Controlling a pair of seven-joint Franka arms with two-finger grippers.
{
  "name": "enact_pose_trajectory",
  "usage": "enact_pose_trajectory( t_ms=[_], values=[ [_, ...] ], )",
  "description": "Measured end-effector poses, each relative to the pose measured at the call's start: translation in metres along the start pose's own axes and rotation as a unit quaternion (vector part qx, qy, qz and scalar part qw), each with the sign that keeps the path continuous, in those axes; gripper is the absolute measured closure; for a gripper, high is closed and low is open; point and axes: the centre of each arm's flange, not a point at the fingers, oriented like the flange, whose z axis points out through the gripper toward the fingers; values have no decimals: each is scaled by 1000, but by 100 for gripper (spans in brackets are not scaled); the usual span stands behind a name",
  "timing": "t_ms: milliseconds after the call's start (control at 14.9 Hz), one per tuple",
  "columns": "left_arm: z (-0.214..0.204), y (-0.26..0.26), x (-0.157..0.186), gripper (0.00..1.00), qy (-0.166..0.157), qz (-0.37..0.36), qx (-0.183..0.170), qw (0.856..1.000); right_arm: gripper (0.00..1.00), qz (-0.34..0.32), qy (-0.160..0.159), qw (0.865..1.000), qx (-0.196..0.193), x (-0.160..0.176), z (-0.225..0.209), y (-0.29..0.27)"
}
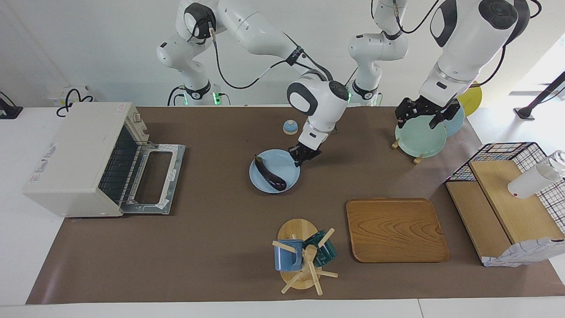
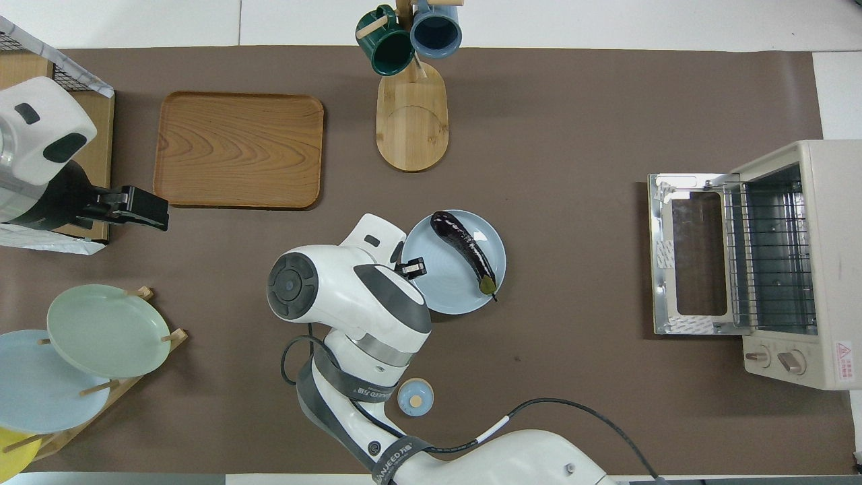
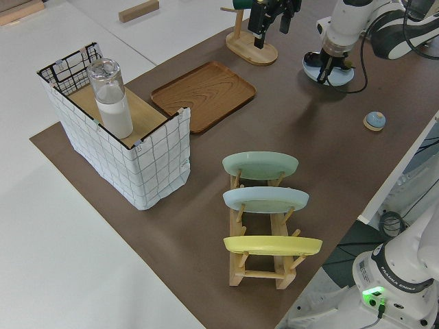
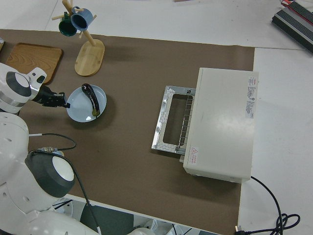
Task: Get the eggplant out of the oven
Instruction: 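Lower the blue plate onto the table center and open the right gripper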
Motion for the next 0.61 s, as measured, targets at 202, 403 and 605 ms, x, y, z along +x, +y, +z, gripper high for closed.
enact_pose_trajectory(
  t_ms=[202, 403, 605],
  values=[
    [0, -1, 0, 0, 0, -1, 0, 1000, 97, 10, 6, 999, 34, 2, -2, -6],
    [0, -6, 0, 0, 0, -6, 0, 1000, 94, 11, 5, 999, 35, 3, -1, -6],
    [0, -8, 1, 0, 0, -8, -1, 1000, 66, 4, 10, 999, 38, 3, -8, -5]
  ],
)
